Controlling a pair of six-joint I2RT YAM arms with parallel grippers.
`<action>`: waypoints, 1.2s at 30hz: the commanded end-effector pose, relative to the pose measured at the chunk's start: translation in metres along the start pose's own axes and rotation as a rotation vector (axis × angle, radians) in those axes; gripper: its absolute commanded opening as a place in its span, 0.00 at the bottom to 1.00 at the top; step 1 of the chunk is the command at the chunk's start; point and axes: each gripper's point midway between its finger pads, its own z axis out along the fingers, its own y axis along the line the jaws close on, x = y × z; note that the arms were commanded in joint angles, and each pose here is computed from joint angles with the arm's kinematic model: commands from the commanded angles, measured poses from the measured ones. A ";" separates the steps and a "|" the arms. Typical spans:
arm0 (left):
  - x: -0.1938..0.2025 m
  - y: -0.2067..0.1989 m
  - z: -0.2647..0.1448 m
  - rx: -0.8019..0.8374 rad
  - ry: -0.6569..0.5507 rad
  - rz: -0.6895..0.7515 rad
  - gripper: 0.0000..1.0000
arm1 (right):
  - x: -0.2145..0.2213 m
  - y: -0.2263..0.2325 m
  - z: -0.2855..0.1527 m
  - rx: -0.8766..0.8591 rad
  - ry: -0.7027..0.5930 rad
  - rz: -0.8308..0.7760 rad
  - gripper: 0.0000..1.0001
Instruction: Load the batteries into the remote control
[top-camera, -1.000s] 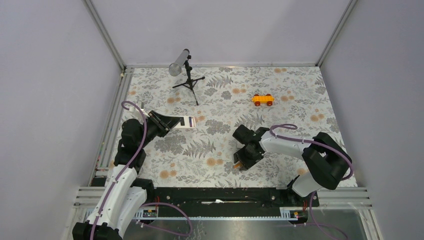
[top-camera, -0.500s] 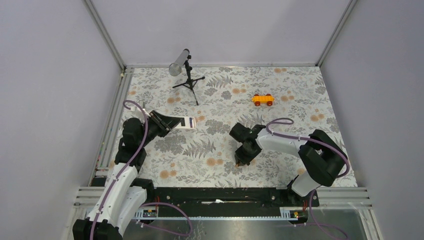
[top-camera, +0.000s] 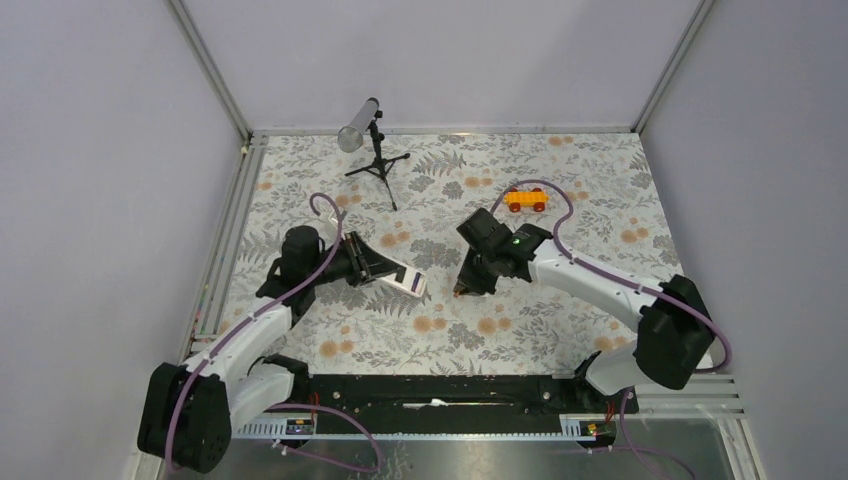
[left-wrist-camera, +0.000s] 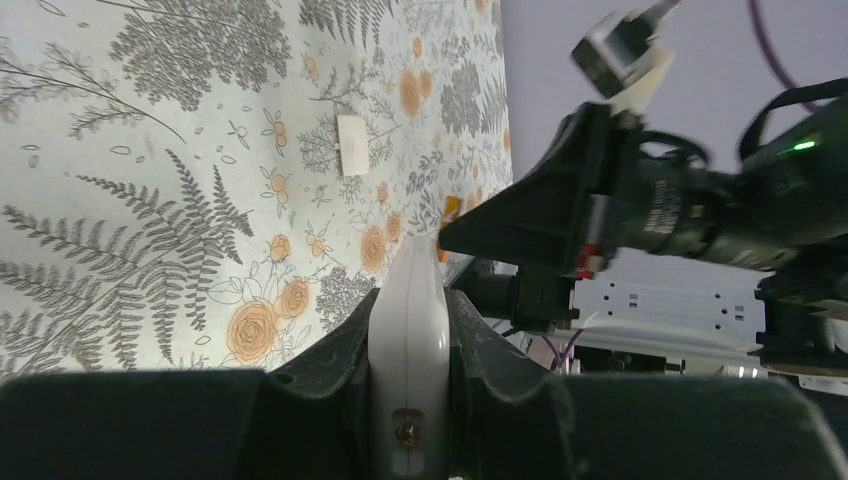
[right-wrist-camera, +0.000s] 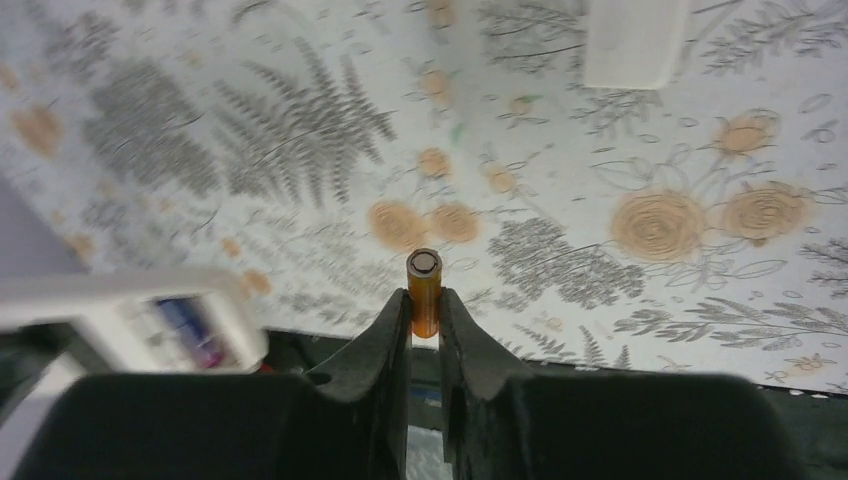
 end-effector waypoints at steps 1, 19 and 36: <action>-0.004 -0.033 0.007 0.134 0.036 0.079 0.00 | 0.002 0.045 -0.049 -0.221 0.071 -0.123 0.10; 0.009 -0.036 0.014 0.141 0.158 0.002 0.00 | 0.040 0.088 -0.072 -0.360 0.372 -0.060 0.08; 0.007 -0.041 0.014 0.140 0.162 -0.018 0.00 | 0.049 0.076 -0.052 -0.304 0.419 0.010 0.09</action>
